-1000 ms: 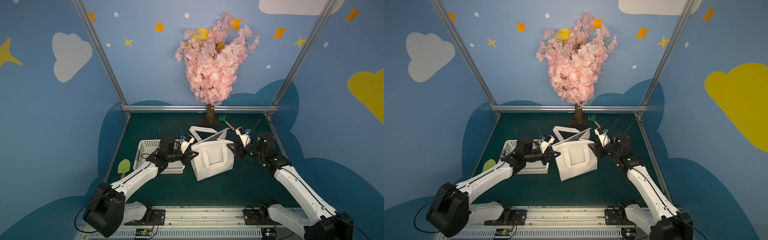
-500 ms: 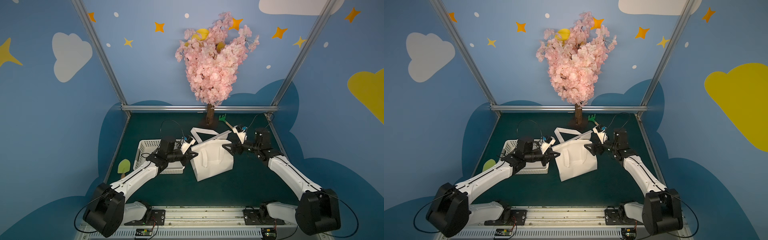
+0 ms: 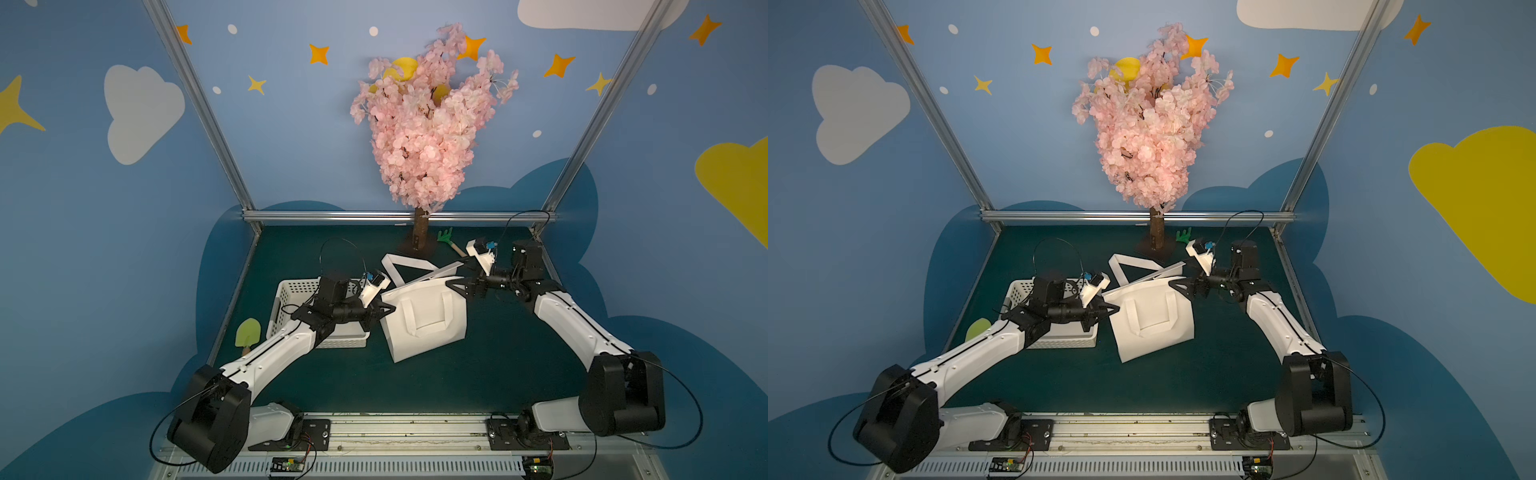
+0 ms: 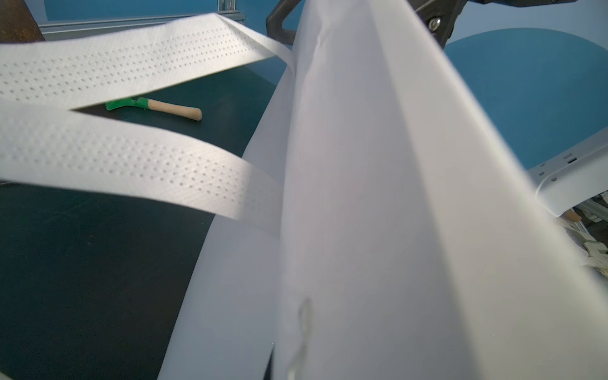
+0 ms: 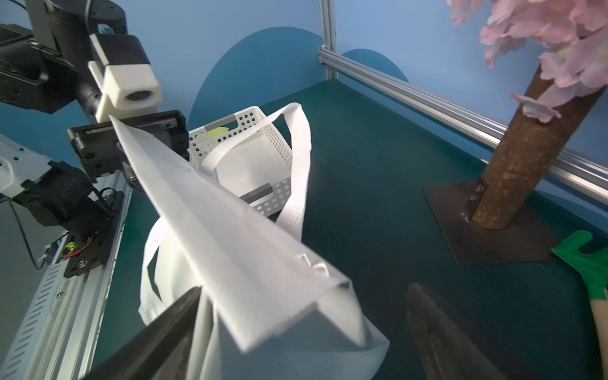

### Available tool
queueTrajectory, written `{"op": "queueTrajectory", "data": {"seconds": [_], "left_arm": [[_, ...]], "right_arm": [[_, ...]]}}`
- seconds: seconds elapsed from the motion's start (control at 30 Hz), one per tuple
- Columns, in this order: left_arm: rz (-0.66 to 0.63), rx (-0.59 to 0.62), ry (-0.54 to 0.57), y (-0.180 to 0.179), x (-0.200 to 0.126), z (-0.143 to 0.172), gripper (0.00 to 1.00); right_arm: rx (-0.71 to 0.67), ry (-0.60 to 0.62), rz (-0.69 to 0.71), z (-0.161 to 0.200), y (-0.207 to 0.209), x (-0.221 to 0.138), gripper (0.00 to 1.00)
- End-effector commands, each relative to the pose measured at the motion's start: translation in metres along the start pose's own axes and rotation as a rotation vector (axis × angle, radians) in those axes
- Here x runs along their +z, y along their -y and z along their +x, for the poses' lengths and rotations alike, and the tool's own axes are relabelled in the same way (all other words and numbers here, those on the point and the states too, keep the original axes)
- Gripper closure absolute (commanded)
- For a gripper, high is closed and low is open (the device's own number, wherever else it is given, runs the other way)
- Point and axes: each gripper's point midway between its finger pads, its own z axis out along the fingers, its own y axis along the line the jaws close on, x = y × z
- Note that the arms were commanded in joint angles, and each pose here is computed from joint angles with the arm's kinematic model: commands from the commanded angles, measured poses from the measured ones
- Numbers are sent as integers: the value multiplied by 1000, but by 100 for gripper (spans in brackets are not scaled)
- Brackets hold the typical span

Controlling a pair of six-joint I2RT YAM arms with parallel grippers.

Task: Place the ice pack in the delivery bag
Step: Close the delivery bag at the center of the board.

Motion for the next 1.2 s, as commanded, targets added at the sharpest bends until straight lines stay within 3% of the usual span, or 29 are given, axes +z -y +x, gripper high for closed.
{"op": "queueTrajectory", "data": {"seconds": [0.0,0.23,0.6,0.67,0.73,0.93,1.07,1.17], "left_arm": [[32,-9,-14,1,-1,-1,97],[18,-5,-17,-9,-4,-2,97],[89,-1,-24,-21,-13,-15,97],[92,-3,-20,-20,-13,-13,94],[91,-7,-17,-20,-13,-11,82],[91,-29,-27,-20,-12,-2,75],[95,-41,-23,-22,-9,-1,78],[97,-41,-28,-23,-8,2,87]], "right_arm": [[-19,23,-110,-6,-12,4,4],[10,-14,-170,9,-35,12,20],[68,-89,-157,43,-48,29,32],[73,-90,-142,47,-46,28,33],[77,-91,-130,52,-44,27,34],[92,-83,-74,61,-37,22,41],[98,-70,-85,54,-36,20,52],[98,-61,-81,51,-34,17,78]]}}
